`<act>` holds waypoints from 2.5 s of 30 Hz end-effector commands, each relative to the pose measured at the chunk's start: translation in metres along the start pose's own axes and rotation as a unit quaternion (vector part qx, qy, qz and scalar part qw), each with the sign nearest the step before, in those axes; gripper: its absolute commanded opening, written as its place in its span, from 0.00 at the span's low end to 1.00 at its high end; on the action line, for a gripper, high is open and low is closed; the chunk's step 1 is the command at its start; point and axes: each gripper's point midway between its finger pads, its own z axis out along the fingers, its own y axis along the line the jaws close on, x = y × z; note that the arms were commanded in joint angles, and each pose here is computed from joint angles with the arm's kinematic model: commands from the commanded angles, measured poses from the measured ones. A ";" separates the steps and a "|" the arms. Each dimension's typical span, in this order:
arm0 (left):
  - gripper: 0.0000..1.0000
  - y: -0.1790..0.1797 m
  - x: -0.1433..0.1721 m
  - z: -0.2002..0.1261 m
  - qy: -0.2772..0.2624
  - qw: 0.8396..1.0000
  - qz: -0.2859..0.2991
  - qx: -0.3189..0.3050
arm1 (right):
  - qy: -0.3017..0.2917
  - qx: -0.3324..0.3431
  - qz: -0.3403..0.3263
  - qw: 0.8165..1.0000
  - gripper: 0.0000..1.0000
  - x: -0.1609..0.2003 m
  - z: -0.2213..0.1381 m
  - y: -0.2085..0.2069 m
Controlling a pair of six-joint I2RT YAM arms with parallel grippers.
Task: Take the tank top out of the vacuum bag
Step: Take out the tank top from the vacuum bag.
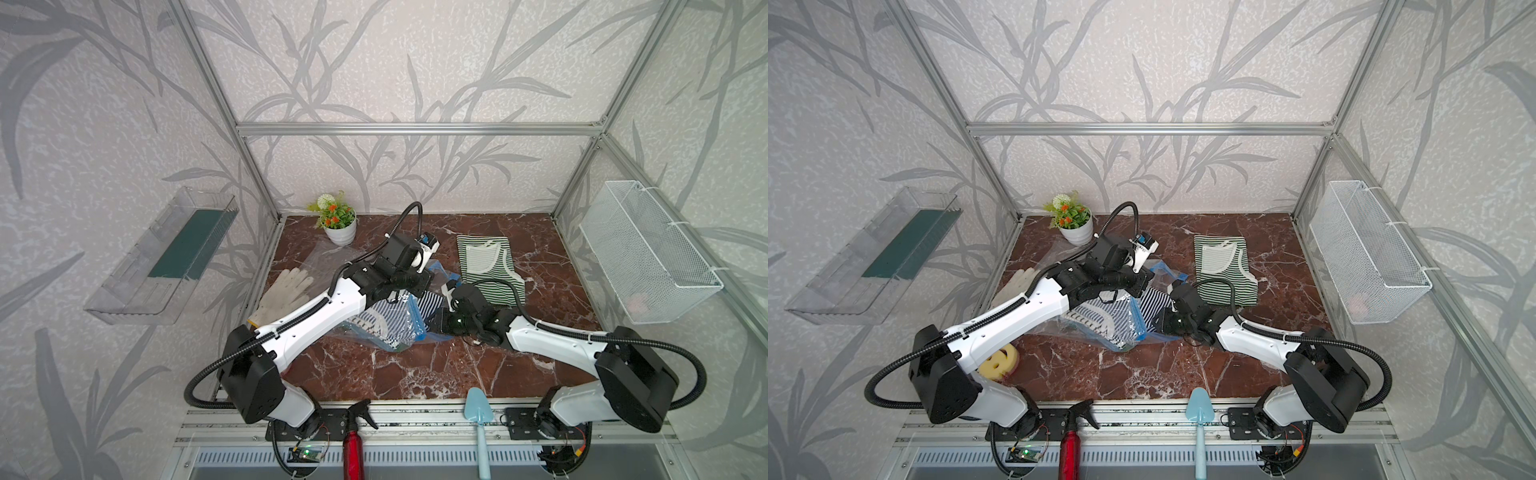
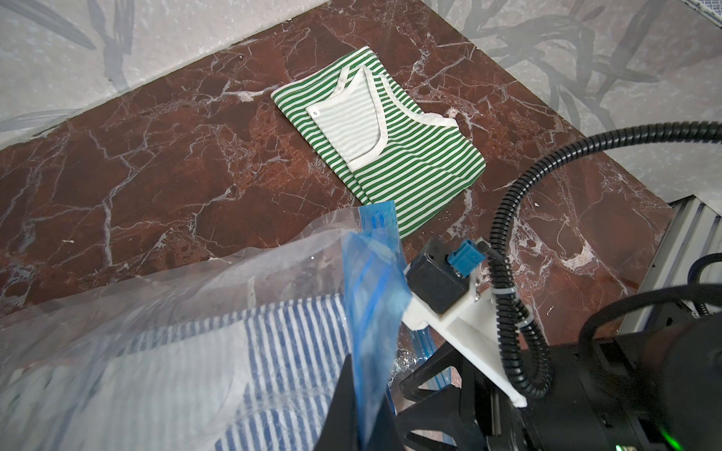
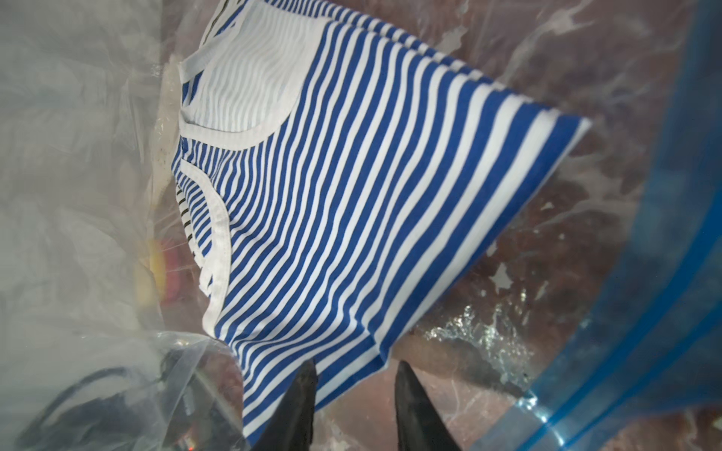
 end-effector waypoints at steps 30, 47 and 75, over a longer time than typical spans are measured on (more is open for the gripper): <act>0.00 -0.004 -0.013 -0.004 -0.012 1.000 0.018 0.008 | -0.019 -0.102 0.015 0.994 0.11 -0.017 0.054 0.020; 0.00 0.004 -0.016 -0.005 -0.014 1.000 0.010 -0.014 | -0.026 -0.070 -0.001 0.997 0.00 -0.018 -0.010 0.034; 0.00 0.005 -0.015 -0.004 -0.012 1.000 0.005 -0.015 | -0.102 -0.022 -0.002 0.995 0.00 -0.046 -0.144 0.066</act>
